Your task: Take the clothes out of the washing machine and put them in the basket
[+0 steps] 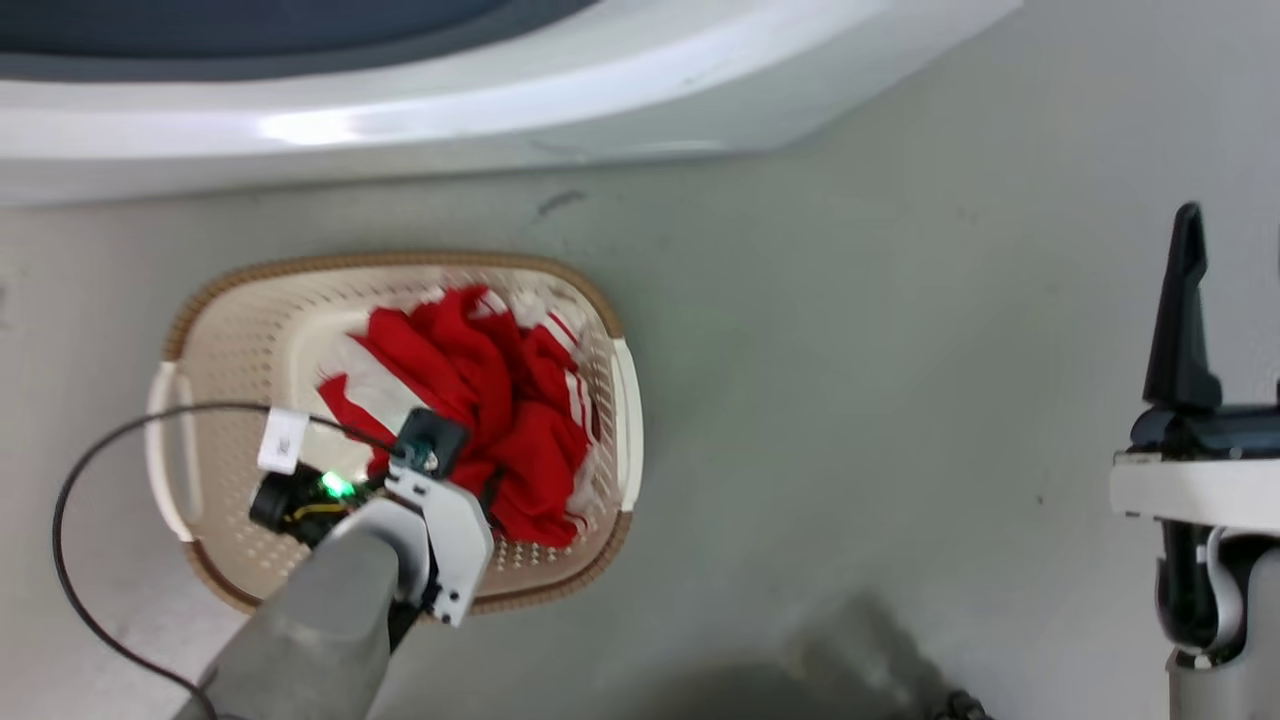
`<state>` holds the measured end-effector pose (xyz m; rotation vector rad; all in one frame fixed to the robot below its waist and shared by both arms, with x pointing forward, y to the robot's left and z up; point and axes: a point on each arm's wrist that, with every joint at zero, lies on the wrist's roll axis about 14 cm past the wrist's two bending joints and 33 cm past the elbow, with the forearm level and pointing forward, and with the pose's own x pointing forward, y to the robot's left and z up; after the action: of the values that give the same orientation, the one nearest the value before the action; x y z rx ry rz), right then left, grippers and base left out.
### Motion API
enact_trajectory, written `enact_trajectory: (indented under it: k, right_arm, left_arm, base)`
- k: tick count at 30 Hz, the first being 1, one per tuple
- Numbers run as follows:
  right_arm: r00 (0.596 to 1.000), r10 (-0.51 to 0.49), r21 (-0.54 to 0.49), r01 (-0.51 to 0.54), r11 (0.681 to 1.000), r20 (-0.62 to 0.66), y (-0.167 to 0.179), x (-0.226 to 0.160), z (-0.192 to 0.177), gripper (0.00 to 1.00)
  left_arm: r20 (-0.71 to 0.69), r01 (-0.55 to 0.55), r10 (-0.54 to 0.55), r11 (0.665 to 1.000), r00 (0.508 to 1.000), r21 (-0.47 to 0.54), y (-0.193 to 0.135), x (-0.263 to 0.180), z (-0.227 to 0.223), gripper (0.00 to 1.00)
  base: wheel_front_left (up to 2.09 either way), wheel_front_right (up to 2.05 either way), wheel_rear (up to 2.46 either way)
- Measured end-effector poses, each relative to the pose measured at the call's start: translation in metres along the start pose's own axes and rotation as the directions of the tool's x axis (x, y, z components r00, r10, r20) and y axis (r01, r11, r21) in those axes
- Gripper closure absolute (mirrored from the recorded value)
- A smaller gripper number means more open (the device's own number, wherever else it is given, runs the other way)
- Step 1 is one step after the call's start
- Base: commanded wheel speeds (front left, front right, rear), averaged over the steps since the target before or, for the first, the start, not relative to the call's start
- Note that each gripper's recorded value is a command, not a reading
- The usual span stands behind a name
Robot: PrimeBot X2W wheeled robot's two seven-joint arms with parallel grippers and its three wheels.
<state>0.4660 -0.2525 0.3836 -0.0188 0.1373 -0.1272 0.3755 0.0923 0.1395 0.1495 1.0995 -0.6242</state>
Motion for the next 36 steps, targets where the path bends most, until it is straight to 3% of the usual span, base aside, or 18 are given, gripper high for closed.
enact_trajectory:
  k: [7,10,15,21,25,30,36]
  right_arm:
    - [0.998,0.022,0.013,-0.023,1.000,0.052,0.007,-0.022,0.032,0.00]
    - [0.996,0.035,0.016,-0.036,0.999,0.082,0.011,-0.030,0.047,0.00]
    - [0.990,0.055,0.027,-0.059,0.998,0.130,0.017,-0.045,0.069,0.00]
    - [0.982,0.075,0.032,-0.082,0.996,0.174,0.023,-0.063,0.088,0.00]
    - [0.976,0.090,0.032,-0.098,0.995,0.200,0.027,-0.073,0.099,0.00]
    - [0.966,0.111,0.033,-0.122,0.992,0.235,0.034,-0.082,0.112,0.00]
    - [0.956,0.121,0.028,-0.133,0.991,0.267,0.036,-0.094,0.123,0.00]
  left_arm:
    - [0.165,-0.062,0.068,0.997,0.984,-0.043,-0.001,-0.042,0.039,0.00]
    - [0.299,-0.102,0.112,0.994,0.948,-0.049,0.000,-0.064,0.076,0.00]
    - [0.437,-0.176,0.197,0.980,0.878,-0.087,0.004,-0.109,0.096,0.00]
    - [0.622,-0.254,0.296,0.954,0.725,-0.159,0.008,-0.172,0.135,0.00]
    - [0.716,-0.307,0.366,0.926,0.595,-0.219,0.015,-0.219,0.155,0.00]
    - [0.794,-0.360,0.434,0.886,0.426,-0.291,0.020,-0.275,0.170,0.00]
    - [0.828,-0.390,0.498,0.838,0.260,-0.382,0.021,-0.329,0.172,0.00]
  base:
    - [0.00,0.00,0.00]
    - [0.00,0.00,0.00]
    - [0.00,0.00,0.00]
    - [0.00,0.00,0.00]
    - [0.00,0.00,0.00]
    - [0.00,0.00,0.00]
    - [0.00,0.00,0.00]
